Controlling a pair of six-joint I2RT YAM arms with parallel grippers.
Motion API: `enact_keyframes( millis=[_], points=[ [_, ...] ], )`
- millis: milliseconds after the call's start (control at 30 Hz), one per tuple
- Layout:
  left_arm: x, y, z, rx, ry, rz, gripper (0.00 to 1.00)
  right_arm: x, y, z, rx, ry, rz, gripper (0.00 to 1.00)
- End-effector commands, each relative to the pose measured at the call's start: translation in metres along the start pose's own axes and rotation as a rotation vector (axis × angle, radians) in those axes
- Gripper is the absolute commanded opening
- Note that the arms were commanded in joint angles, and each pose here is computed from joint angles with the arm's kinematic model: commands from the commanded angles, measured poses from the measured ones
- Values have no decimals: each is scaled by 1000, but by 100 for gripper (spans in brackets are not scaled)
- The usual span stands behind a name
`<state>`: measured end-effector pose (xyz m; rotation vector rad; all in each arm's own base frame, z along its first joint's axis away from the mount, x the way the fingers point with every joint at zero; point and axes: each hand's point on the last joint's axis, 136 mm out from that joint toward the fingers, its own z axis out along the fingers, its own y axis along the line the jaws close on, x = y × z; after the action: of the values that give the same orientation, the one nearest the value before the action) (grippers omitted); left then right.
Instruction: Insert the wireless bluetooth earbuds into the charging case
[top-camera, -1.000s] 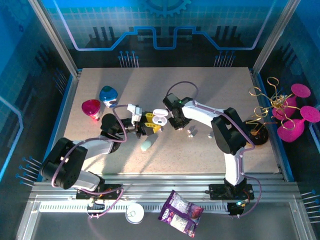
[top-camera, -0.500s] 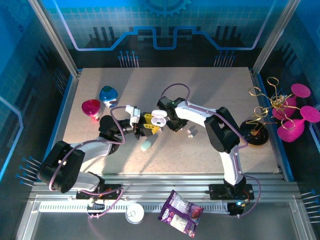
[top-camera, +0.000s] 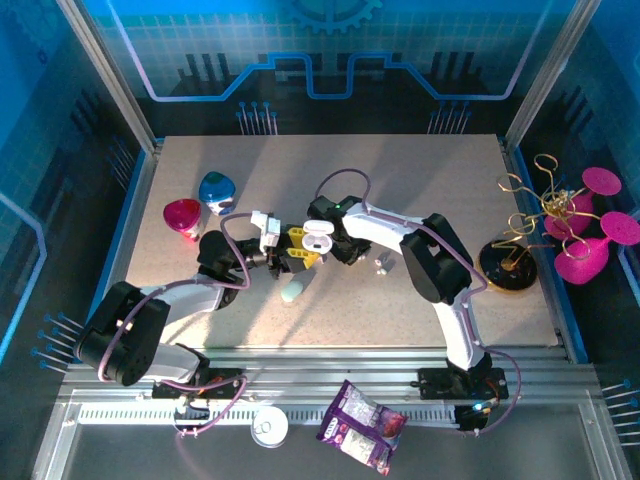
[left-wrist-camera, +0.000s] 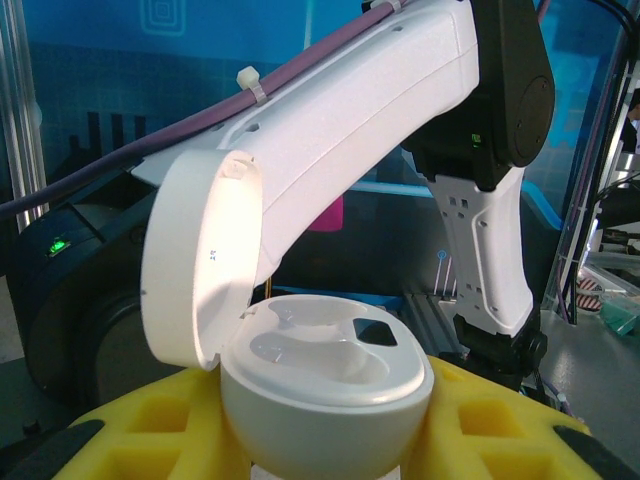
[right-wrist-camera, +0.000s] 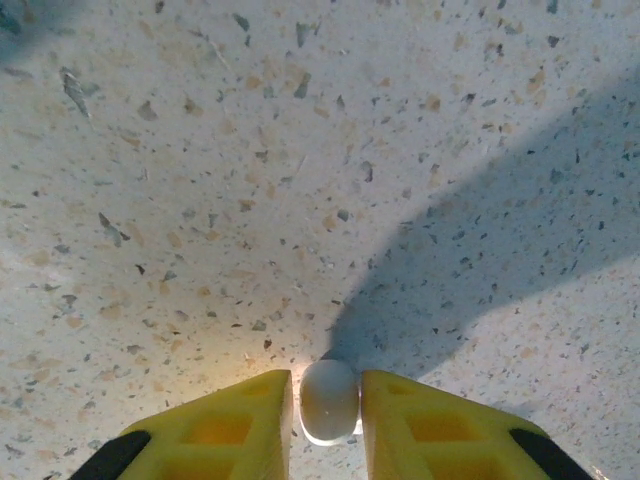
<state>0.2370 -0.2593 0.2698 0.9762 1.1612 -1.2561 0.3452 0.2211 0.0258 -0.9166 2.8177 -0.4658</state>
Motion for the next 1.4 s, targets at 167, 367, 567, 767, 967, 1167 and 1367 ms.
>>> enact_keyframes(
  millis=[167,367,567,767,967,1167,1367],
  points=[
    [-6,-8,-5,16,-14,63,34,4,2,3,30,37,-44,22],
    [-7,-9,-5,16,-15,65,34,4,3,6,18,40,-48,21],
    [-7,-8,-6,10,-16,65,34,1,4,0,-46,4,-13,17],
    [-6,-7,-5,6,-17,61,34,-5,0,-28,-256,-132,119,17],
    [-9,-7,-6,3,-21,61,34,0,-9,-62,-562,-255,280,16],
    [-8,-3,-9,-25,-27,51,34,8,-12,-100,-942,-351,417,15],
    [-5,2,-12,-54,-26,43,34,15,-16,-120,-1203,-398,503,15]
  ],
)
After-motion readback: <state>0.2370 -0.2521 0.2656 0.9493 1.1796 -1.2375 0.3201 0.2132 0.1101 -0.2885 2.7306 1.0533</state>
